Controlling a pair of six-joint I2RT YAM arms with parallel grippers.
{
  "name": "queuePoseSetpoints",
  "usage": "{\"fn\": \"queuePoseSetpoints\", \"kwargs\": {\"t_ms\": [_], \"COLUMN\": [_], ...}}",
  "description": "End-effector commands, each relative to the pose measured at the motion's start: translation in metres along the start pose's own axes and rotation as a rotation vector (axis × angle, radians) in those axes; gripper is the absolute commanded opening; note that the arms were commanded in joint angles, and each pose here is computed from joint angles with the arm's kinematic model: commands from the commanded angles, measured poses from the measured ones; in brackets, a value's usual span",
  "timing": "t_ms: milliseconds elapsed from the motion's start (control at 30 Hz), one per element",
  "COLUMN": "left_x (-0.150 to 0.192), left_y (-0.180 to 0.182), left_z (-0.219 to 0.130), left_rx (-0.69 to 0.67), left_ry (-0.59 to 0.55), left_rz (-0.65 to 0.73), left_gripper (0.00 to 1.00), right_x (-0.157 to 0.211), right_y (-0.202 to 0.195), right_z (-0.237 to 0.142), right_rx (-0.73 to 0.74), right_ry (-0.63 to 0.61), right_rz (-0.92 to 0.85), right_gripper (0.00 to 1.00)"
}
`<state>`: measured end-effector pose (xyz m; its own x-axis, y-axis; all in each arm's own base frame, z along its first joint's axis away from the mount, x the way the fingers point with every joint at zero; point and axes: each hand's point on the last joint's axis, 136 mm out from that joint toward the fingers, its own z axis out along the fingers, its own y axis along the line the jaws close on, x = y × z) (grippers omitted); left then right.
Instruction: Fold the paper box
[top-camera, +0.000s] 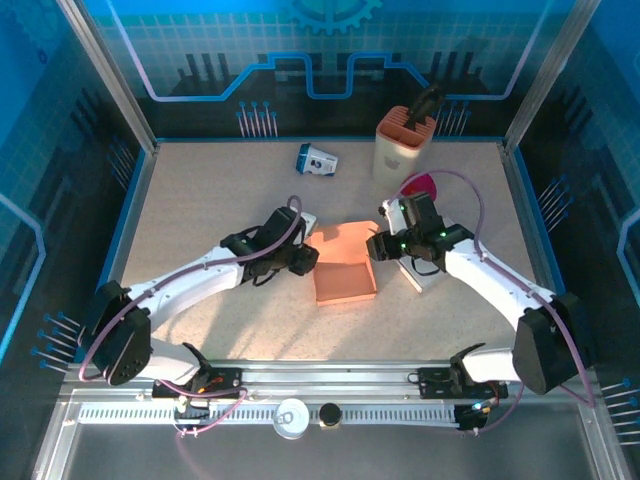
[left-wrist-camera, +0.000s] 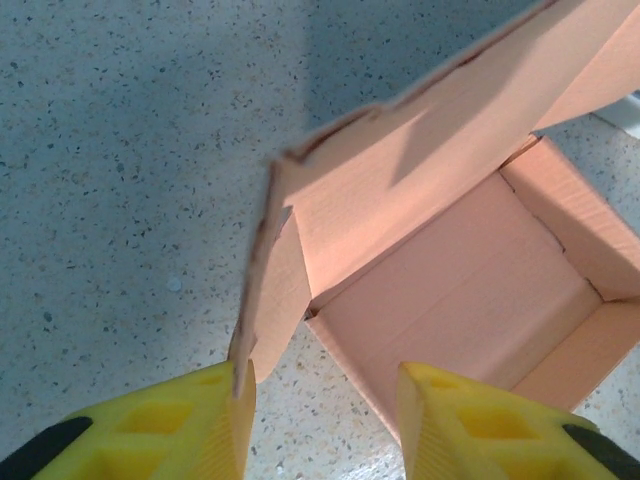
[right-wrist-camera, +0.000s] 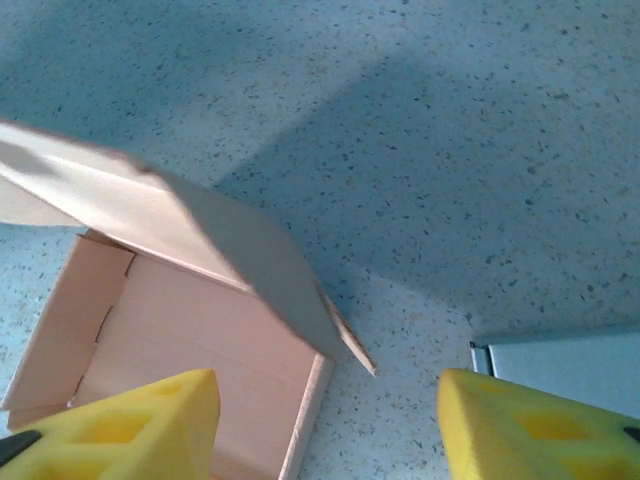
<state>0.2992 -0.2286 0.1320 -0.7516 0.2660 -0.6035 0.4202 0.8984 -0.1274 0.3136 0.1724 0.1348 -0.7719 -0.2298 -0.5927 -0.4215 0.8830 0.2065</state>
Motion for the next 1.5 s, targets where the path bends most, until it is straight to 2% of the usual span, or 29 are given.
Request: {"fn": "queuePoseSetpoints", "kwargs": {"t_ms": [0, 167, 267, 367, 567, 800, 833, 933, 1067, 1133, 1333, 1467], "left_x": [-0.009, -0.012, -0.012, -0.012, -0.014, -0.017, -0.017, -0.018, -0.015, -0.014, -0.023, -0.032], "left_y": [0.003, 0.004, 0.004, 0.004, 0.005, 0.005, 0.006, 0.014, 0.031, 0.036, 0.045, 0.035], "left_z": [0.002, 0.004, 0.005, 0.007, 0.009, 0.008, 0.007, -0.003, -0.022, -0.026, -0.021, -0.008], "left_rx": [-0.017, -0.029, -0.035, -0.032, -0.039, -0.045, -0.054, -0.096, -0.159, -0.123, 0.001, 0.105], "left_ry": [0.005, 0.006, 0.008, 0.007, 0.01, 0.005, 0.004, -0.005, -0.047, -0.068, -0.084, -0.086], "left_rz": [0.017, 0.018, 0.016, 0.017, 0.015, 0.01, 0.011, 0.009, 0.009, -0.017, -0.042, 0.015], "left_gripper": [0.38, 0.33, 0.32, 0.24, 0.16, 0.12, 0.12, 0.34, 0.49, 0.54, 0.57, 0.56], "right_x": [-0.015, -0.014, -0.013, -0.015, -0.018, -0.018, -0.018, -0.017, -0.017, -0.018, -0.017, -0.019], "right_y": [0.004, 0.005, 0.002, 0.003, 0.001, 0.001, 0.001, -0.001, -0.001, -0.001, 0.0, 0.0], "right_z": [-0.001, 0.01, 0.014, 0.014, 0.012, 0.007, 0.006, 0.007, 0.006, 0.005, 0.007, 0.006], "right_rx": [-0.031, -0.048, -0.043, -0.044, -0.029, -0.025, -0.023, -0.013, -0.013, -0.013, -0.014, -0.016], "right_ry": [-0.005, 0.021, 0.025, 0.018, 0.004, -0.001, 0.0, 0.002, -0.002, -0.004, 0.004, 0.001], "right_rz": [-0.04, -0.04, -0.033, -0.026, -0.02, -0.02, -0.02, -0.02, -0.027, -0.032, -0.042, -0.051], "right_gripper": [0.55, 0.43, 0.39, 0.35, 0.25, 0.17, 0.17, 0.15, 0.13, 0.12, 0.08, 0.06]}}
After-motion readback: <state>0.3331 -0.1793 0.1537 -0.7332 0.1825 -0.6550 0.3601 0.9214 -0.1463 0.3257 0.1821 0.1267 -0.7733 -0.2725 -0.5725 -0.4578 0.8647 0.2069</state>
